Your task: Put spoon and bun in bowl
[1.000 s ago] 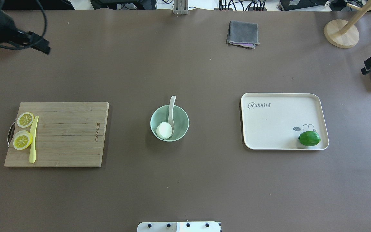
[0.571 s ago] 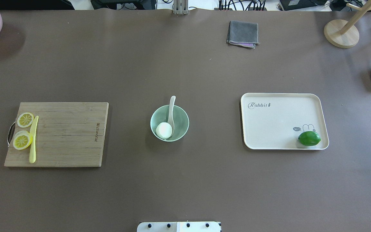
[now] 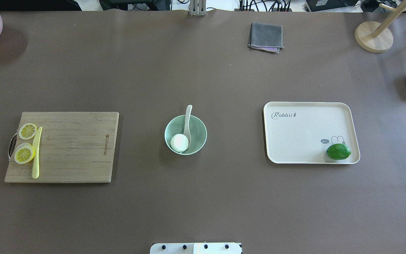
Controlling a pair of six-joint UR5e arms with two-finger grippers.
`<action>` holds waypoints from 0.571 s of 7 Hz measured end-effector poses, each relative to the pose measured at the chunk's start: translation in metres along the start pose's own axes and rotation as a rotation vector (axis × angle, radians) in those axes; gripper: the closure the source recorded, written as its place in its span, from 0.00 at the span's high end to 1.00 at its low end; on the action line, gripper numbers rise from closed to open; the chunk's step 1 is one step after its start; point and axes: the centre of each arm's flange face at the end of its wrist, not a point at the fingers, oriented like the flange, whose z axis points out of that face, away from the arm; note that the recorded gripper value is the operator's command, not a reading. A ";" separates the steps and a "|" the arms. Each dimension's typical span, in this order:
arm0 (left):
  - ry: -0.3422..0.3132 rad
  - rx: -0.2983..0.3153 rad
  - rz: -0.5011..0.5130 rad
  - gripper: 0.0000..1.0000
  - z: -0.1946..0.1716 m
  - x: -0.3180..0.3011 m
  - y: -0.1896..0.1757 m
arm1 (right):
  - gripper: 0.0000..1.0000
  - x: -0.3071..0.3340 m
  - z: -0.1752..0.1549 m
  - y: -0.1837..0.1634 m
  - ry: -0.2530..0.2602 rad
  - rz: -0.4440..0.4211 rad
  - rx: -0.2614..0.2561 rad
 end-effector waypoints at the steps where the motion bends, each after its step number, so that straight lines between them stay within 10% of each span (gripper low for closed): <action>1: 0.018 -0.007 -0.014 0.98 0.003 -0.002 0.010 | 1.00 0.010 -0.005 0.004 -0.002 0.020 0.007; 4: 0.040 -0.013 -0.049 0.98 0.004 -0.005 0.018 | 1.00 0.019 -0.009 0.007 -0.003 0.044 0.013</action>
